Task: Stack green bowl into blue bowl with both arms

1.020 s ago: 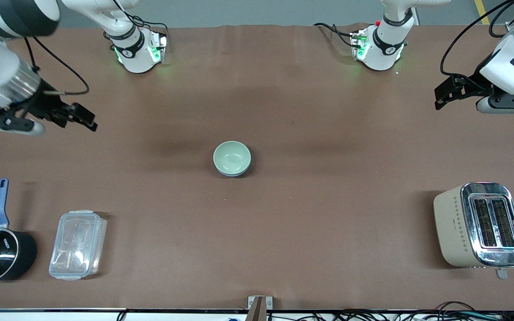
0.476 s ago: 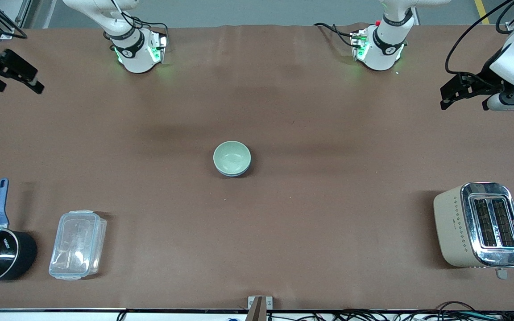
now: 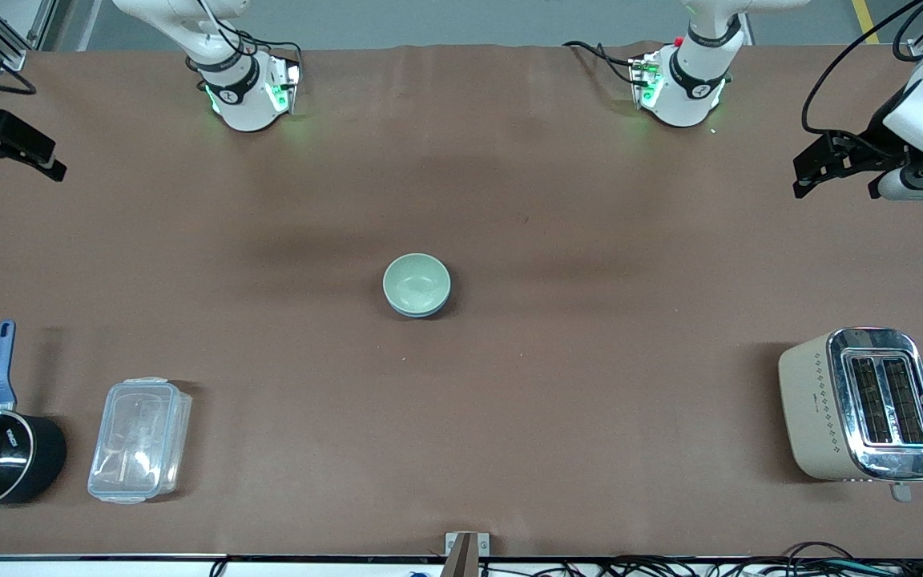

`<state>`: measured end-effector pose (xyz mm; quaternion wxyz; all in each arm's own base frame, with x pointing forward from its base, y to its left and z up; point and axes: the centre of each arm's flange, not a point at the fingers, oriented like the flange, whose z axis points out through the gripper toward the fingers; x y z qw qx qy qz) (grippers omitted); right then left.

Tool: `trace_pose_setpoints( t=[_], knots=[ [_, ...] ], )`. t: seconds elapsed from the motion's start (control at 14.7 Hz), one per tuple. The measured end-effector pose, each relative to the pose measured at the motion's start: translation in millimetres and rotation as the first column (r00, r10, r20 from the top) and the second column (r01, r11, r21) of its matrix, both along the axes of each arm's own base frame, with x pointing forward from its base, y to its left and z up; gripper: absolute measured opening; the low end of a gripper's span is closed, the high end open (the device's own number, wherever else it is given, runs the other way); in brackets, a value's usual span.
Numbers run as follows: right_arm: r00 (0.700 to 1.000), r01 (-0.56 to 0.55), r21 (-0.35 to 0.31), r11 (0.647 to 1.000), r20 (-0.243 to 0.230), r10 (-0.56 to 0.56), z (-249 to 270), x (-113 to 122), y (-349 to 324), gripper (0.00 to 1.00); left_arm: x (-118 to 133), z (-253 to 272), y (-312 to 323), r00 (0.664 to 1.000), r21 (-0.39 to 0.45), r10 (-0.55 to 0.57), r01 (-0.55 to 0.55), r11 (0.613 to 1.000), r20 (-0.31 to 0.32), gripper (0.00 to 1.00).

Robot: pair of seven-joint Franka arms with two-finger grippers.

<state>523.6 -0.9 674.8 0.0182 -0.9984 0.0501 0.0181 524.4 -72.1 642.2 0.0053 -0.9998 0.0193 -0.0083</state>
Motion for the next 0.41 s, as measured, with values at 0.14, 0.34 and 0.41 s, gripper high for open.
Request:
trace_pose_setpoints(
  t=[0.14,0.34,0.41],
  knots=[
    [1.0,0.003,0.001,1.0,-0.009,-0.003,-5.5,2.4,-3.7,1.0,0.0,0.0,0.0,1.0,0.0,-0.001,0.001,1.0,0.0,1.0],
    [1.0,-0.001,0.001,1.0,-0.007,0.001,-13.0,5.2,-5.8,1.0,0.0,-0.1,0.0,1.0,0.0,-0.001,0.001,1.0,0.0,1.0],
    [1.0,-0.011,0.002,1.0,-0.007,0.011,-17.3,6.5,-6.6,1.0,0.1,-0.2,0.0,1.0,0.0,-0.001,0.001,1.0,0.0,1.0]
  ],
)
